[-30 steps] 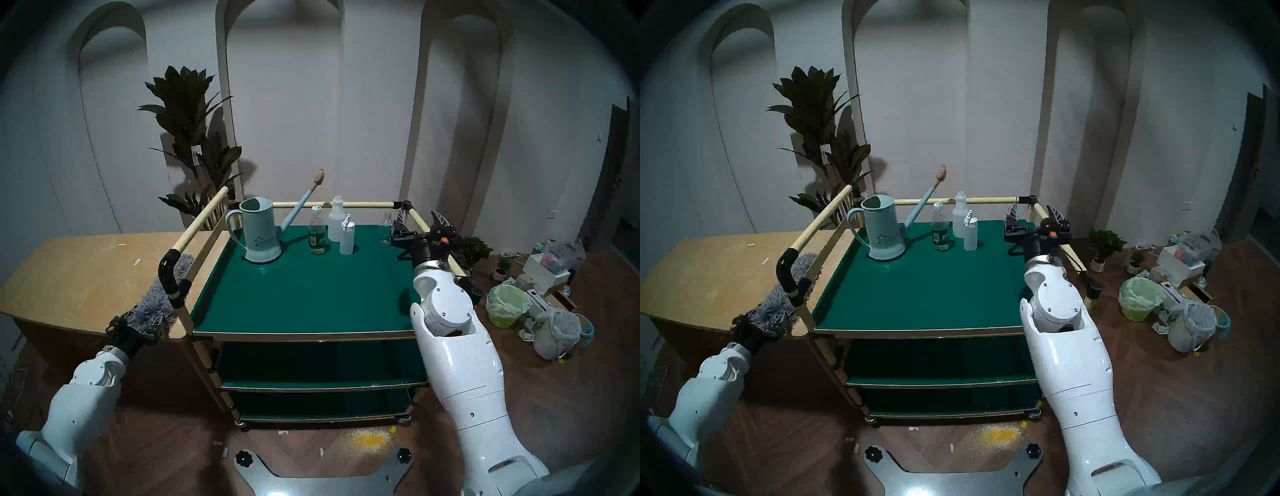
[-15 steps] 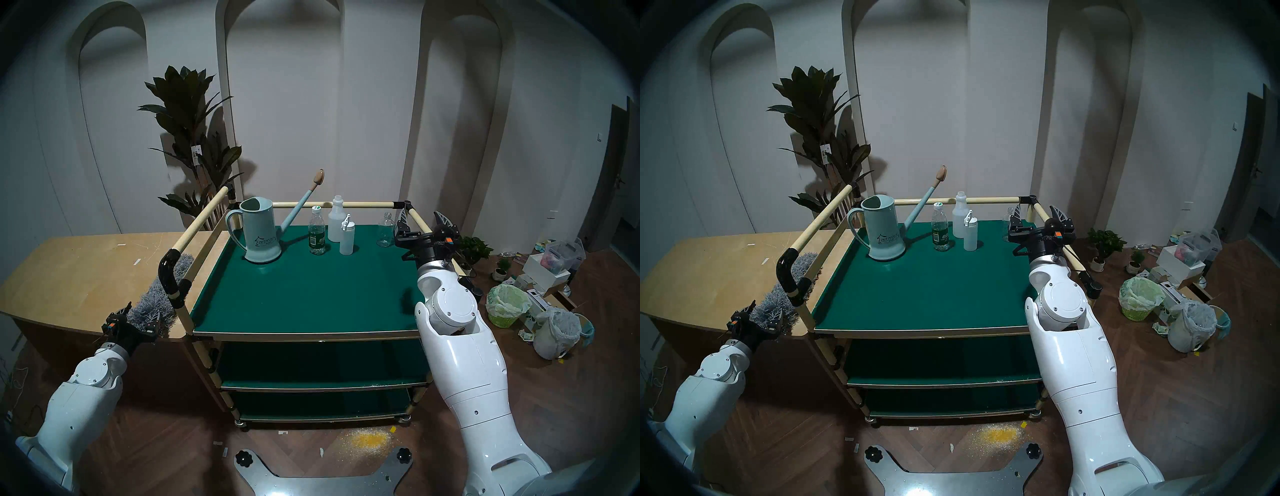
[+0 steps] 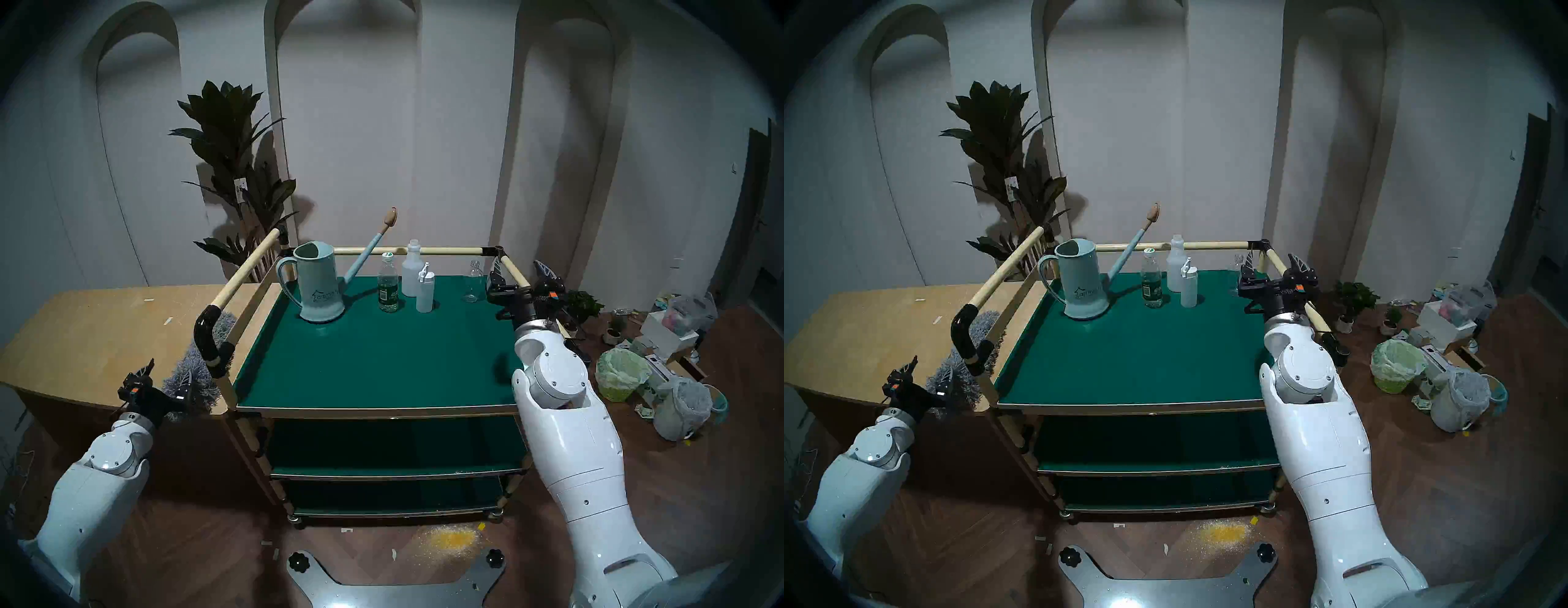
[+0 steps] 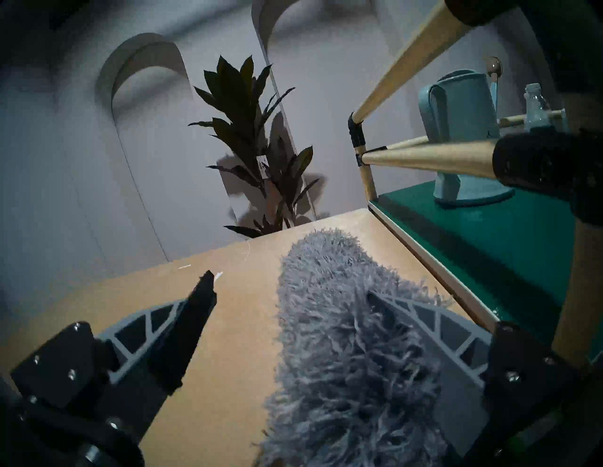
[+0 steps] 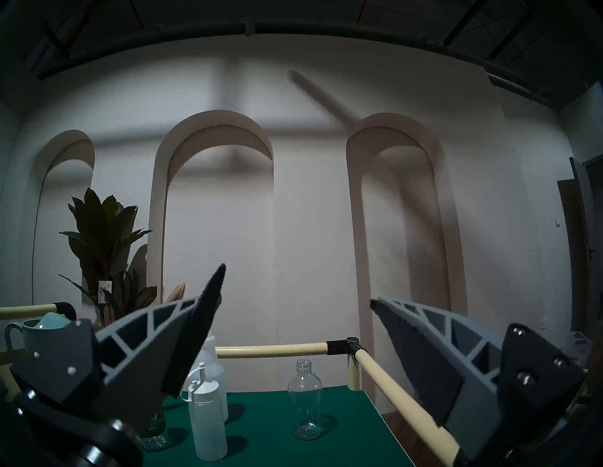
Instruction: Dust the shelf with the duster
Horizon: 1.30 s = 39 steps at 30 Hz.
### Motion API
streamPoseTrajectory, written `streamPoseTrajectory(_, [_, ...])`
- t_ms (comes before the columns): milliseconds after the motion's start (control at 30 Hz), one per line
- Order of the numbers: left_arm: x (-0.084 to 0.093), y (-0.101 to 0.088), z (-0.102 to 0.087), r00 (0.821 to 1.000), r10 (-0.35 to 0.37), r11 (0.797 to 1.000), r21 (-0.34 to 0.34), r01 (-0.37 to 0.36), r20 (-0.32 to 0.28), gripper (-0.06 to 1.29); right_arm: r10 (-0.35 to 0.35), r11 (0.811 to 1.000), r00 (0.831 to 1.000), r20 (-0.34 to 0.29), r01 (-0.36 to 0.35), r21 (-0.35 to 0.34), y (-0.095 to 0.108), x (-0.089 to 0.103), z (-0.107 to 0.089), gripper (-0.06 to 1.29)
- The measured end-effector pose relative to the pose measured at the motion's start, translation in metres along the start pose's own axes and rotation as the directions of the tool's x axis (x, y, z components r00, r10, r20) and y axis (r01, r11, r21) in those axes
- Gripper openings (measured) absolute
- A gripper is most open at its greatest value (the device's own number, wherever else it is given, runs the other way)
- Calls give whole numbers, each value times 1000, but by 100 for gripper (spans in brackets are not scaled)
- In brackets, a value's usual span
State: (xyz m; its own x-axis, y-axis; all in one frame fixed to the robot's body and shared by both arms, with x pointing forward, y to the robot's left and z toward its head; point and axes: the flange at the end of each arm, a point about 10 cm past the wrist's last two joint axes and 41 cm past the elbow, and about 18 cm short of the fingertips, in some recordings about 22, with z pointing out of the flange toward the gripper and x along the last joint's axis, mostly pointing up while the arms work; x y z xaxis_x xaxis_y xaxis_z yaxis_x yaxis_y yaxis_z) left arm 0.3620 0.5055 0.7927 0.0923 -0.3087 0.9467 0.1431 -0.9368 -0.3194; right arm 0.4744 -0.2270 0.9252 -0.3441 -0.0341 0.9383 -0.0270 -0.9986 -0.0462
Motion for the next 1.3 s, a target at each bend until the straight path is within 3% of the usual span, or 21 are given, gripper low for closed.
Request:
streamPoseTrajectory(167, [10,-13,-3,1000,26,999,45,-25,-16,122,10,1000,1000,6,-10,12,-3,-3,1,127])
streamPoseTrajectory(333, [10,-27,-7,999,35,996,82,-36,17,122,23,999,1000,14,-23,32,-11,-6,1,127])
streamPoseTrajectory(467, [12,-37,-6,998,-60,990,127,56,25,122,27,999,999,18,-28,40,-14,-7,2,127])
streamPoseTrajectory(567, [14,-50,-4,981,-196,960,204,190,10,122,30,999,999,20,-31,44,-15,-8,2,127])
streamPoseTrajectory(667, [12,-60,-4,951,-308,918,261,299,-6,122,31,998,999,23,-32,46,-15,-9,2,127])
streamPoseTrajectory(700, [12,-63,-4,940,-340,903,276,330,-12,122,31,998,999,23,-32,46,-15,-9,2,127])
streamPoseTrajectory(800, [12,-72,-3,883,-467,832,315,456,-43,122,31,998,999,25,-33,46,-15,-10,3,127])
streamPoseTrajectory(900, [12,-76,0,807,-586,751,328,574,-70,122,31,999,999,26,-32,43,-13,-10,3,127])
streamPoseTrajectory(933, [12,-76,0,790,-609,733,328,596,-74,122,31,999,999,26,-32,43,-13,-10,3,127])
streamPoseTrajectory(967, [12,-75,2,745,-663,690,323,648,-79,122,30,999,999,26,-31,41,-12,-10,4,127])
streamPoseTrajectory(1133, [15,-68,8,603,-795,567,271,778,-67,122,24,999,999,25,-25,32,-9,-10,5,127])
streamPoseTrajectory(1200, [18,-66,11,574,-817,547,245,800,-52,122,20,999,1000,25,-21,27,-7,-10,6,127])
streamPoseTrajectory(1267, [26,-65,13,572,-820,553,210,807,-39,122,16,1000,1000,25,-16,21,-6,-11,7,127])
streamPoseTrajectory(1300, [30,-64,14,579,-815,562,193,804,-37,122,14,1000,1000,25,-15,18,-5,-11,7,127])
